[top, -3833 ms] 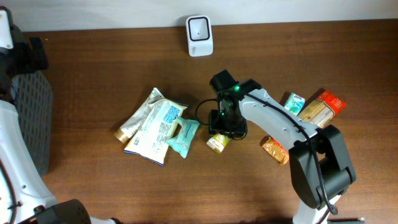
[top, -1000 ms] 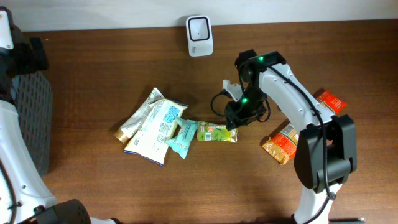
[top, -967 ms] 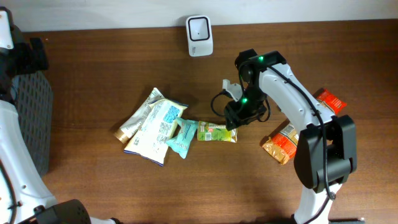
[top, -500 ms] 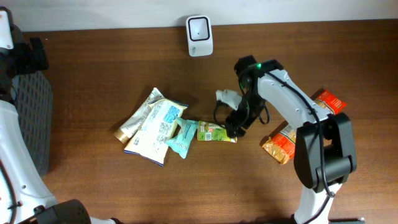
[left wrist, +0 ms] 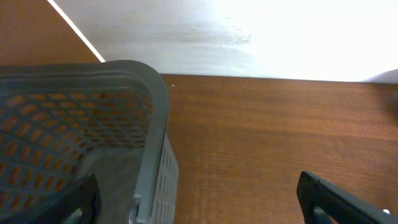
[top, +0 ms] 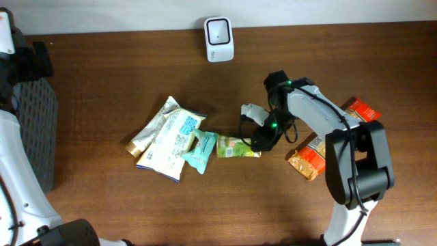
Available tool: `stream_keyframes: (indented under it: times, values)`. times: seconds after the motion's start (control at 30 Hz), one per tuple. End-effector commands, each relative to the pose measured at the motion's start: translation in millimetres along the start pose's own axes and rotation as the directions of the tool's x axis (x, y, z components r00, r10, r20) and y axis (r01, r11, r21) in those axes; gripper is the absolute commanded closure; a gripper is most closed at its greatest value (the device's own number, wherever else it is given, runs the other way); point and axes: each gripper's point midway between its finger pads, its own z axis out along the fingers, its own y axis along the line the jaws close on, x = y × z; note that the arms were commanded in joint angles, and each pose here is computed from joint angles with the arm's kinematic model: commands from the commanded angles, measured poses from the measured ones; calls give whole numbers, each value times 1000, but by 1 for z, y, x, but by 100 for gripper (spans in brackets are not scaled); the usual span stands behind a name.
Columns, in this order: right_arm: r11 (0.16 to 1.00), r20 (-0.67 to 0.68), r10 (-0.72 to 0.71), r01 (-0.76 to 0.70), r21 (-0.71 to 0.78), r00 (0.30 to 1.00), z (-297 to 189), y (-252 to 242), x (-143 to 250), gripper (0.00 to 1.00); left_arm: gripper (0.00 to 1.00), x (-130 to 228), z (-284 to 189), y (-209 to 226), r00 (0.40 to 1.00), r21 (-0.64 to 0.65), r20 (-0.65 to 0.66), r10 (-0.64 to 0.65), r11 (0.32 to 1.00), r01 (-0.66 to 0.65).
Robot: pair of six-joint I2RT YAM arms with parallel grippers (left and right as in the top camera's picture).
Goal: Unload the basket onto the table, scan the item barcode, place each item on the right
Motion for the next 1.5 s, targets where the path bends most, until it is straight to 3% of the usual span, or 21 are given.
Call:
stream_keyframes:
  times: [0.0, 0.1, 0.23, 0.33, 0.5, 0.63, 0.73, 0.9, 0.97, 1.03, 1.17, 1.33, 1.47]
  values:
    - [991, 60, 15, -7, -131, 998, 5, 23, -5, 62, 1, -6, -8, -1, 1000, -2, 22, 19, 1000, -19]
    - [979, 65, 41, -27, -202, 997, 13, 36, 1, 75, 1, -6, -8, 0, 1000, -3, 22, 19, 1000, -19]
    - [973, 43, 134, -124, -196, 990, 11, 32, 3, 62, 1, -6, -8, -1, 1000, -2, 22, 19, 1000, -19]
    - [974, 71, 166, -153, -168, 984, -23, 26, -13, 62, 1, -6, -8, -1, 1000, -2, 22, 19, 1000, -19]
    - [952, 99, 299, -304, 43, 949, -73, -3, -36, 62, 1, -6, -8, -1, 1000, -2, 22, 19, 1000, -19]
    - [895, 157, 432, -444, 46, 888, -75, -13, -47, 62, 1, -6, -8, -1, 1000, -2, 22, 19, 1000, -19]
    - [892, 158, 437, -449, 45, 885, -75, -13, -48, 57, 1, -6, -8, 0, 1000, -3, 22, 19, 1000, -19]
    - [951, 89, 302, -307, 48, 949, -57, 6, -44, 52, 1, -6, -8, 0, 1000, -3, 22, 19, 1000, -19]
    - [984, 24, 171, -172, 49, 985, -47, 21, -39, 42, 1, -6, -8, -1, 1000, -2, 22, 19, 1000, -19]
    - [980, -49, 121, -112, 164, 991, -45, 10, -29, 36, 1, -6, -8, -1, 1000, -2, 22, 19, 1000, -19]
    - [977, -74, -101, 113, 181, 992, -45, 4, -34, 29, 1, -6, -8, -1, 1000, -2, 22, 19, 1000, -19]
    - [958, -21, -288, 288, -10, 957, -30, 31, -38, 29, 1, -6, -8, 0, 1000, -3, 22, 19, 1000, -19]
    - [942, -49, -318, 309, -130, 947, -1, 42, -24, 15, 1, -6, -8, -1, 1000, -2, 22, 19, 1000, -19]
